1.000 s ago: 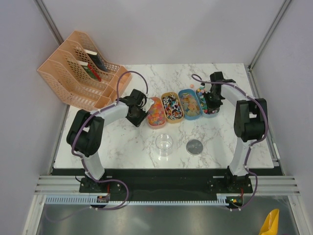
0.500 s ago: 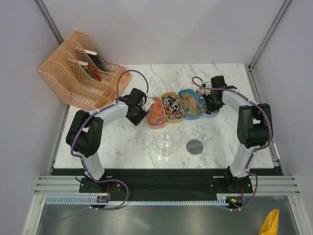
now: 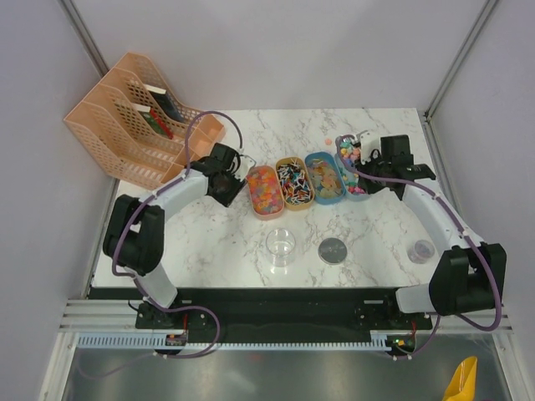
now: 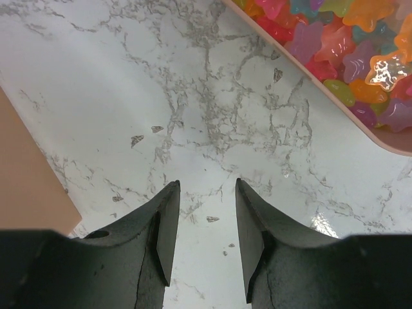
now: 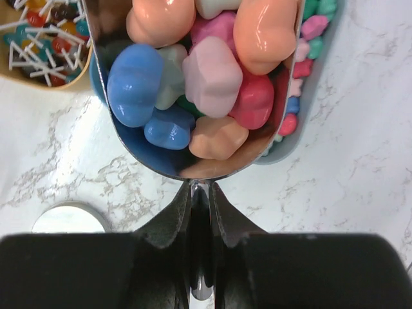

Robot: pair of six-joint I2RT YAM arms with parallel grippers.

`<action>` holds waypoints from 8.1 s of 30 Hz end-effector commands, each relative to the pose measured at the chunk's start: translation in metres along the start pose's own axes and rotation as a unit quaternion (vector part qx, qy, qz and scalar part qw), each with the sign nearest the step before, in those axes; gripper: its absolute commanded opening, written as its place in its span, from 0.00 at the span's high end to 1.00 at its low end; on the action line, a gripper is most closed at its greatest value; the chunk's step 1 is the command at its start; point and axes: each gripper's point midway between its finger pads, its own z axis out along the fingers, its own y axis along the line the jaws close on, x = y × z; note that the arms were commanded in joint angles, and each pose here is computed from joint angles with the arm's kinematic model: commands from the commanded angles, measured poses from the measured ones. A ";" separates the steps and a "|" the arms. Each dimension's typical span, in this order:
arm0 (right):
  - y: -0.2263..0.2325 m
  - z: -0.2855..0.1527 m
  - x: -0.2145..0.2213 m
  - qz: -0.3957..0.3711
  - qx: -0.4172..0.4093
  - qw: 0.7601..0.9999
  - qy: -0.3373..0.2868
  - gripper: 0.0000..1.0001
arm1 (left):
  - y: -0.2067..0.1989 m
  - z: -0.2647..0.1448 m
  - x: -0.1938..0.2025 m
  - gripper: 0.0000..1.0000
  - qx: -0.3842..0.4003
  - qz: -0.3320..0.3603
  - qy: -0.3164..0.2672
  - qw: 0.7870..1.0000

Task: Pack the candies
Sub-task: Scoop the fake candies from the storage box, then place the fake candies in the packing bottle, then scoop the fake candies from the storage box.

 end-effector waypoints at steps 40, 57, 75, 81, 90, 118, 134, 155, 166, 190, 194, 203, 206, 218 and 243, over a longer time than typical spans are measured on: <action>0.144 -0.064 0.040 -0.558 -0.132 0.796 0.194 1.00 | 0.053 -0.073 0.004 0.27 -0.118 -0.120 -0.103 0.980; 0.138 -0.064 0.048 -0.604 -0.094 0.751 0.252 1.00 | 0.053 -0.074 0.002 0.27 -0.117 -0.138 -0.119 0.976; 0.149 -0.076 0.031 -0.631 -0.049 0.723 0.278 1.00 | 0.047 -0.071 0.007 0.27 -0.110 -0.146 -0.133 0.974; 0.156 -0.082 0.031 -0.641 -0.042 0.712 0.283 1.00 | 0.046 -0.071 0.009 0.27 -0.111 -0.144 -0.138 0.974; 0.155 -0.089 0.027 -0.654 -0.020 0.698 0.291 1.00 | 0.045 -0.082 0.000 0.27 -0.105 -0.149 -0.160 0.970; 0.185 -0.054 -0.054 -0.477 -0.057 0.861 0.168 1.00 | -0.089 -0.196 -0.084 0.98 0.343 -0.097 -0.254 0.899; 0.223 -0.093 -0.123 -0.407 -0.114 0.906 0.022 1.00 | -0.080 -0.141 -0.087 0.98 0.331 -0.120 -0.195 0.915; 0.053 -0.063 -0.044 -0.170 0.046 0.968 0.182 1.00 | 0.030 -0.094 -0.103 0.81 0.029 -0.146 -0.196 0.969; 0.027 -0.042 0.018 -0.102 0.031 0.945 0.309 1.00 | 0.005 -0.012 -0.029 0.89 0.030 -0.201 -0.115 0.972; 0.046 0.005 0.039 -0.029 -0.042 0.924 0.379 1.00 | -0.003 0.026 -0.021 0.90 0.045 -0.208 -0.077 0.974; 0.045 0.016 0.043 -0.029 -0.040 0.919 0.392 1.00 | -0.002 0.024 -0.022 0.90 0.045 -0.207 -0.079 0.974; 0.041 0.035 0.040 -0.031 -0.034 0.918 0.394 1.00 | -0.003 0.023 -0.022 0.90 0.048 -0.209 -0.081 0.973; 0.042 0.038 0.041 -0.029 -0.038 0.916 0.398 1.00 | -0.002 0.023 -0.022 0.90 0.046 -0.208 -0.080 0.974; 0.041 0.071 0.029 -0.024 -0.038 0.922 0.385 1.00 | 0.000 0.021 -0.019 0.90 0.035 -0.201 -0.078 0.976; 0.050 0.113 0.021 0.075 -0.027 0.934 0.348 1.00 | 0.000 0.011 -0.007 0.90 0.023 -0.173 -0.059 0.983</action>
